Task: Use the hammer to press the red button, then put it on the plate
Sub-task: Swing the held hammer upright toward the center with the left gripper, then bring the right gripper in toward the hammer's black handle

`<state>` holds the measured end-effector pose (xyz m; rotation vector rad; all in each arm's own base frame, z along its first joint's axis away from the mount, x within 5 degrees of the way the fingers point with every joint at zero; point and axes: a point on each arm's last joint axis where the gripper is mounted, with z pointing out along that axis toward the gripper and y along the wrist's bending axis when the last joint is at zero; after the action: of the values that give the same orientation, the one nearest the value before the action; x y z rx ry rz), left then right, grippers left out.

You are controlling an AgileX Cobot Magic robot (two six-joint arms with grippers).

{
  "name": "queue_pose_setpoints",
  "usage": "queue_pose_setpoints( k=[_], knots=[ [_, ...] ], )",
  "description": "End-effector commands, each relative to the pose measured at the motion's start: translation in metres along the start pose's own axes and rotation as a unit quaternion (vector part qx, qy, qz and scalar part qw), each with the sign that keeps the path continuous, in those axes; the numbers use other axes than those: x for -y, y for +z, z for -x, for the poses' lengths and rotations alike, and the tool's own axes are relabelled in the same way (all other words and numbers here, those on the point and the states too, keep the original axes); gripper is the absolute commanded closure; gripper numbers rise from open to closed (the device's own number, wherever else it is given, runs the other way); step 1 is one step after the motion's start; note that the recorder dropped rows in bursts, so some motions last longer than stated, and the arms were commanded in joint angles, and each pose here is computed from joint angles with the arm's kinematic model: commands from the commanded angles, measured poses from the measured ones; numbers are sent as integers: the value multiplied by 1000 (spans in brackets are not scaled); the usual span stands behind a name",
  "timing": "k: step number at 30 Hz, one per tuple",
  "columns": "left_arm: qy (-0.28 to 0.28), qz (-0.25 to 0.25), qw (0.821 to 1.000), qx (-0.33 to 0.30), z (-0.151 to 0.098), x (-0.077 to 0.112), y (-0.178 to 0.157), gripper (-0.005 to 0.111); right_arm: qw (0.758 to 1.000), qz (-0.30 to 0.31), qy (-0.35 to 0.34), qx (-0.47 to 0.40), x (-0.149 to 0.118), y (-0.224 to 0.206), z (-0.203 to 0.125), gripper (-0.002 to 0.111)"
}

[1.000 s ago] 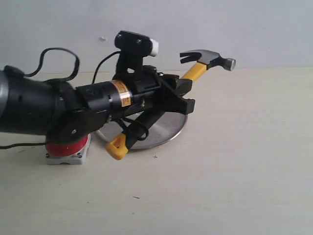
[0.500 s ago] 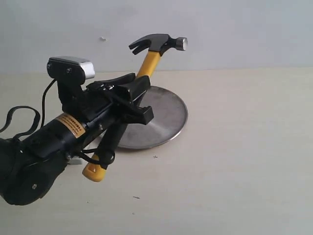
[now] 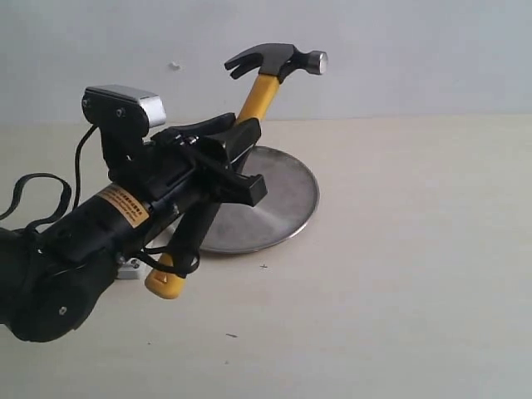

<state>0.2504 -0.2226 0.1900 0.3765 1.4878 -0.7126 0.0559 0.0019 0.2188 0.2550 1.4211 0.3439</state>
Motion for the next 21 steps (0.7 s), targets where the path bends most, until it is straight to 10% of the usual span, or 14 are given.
queue_pose_setpoints(
  k=[1, 21],
  knots=[
    [-11, -14, 997, 74, 24, 5, 4, 107, 991, 3, 130, 9, 0, 0, 1, 108],
    [3, -28, 1000, 8, 51, 16, 16, 107, 929, 171, 182, -271, -57, 54, -52, 103]
  ],
)
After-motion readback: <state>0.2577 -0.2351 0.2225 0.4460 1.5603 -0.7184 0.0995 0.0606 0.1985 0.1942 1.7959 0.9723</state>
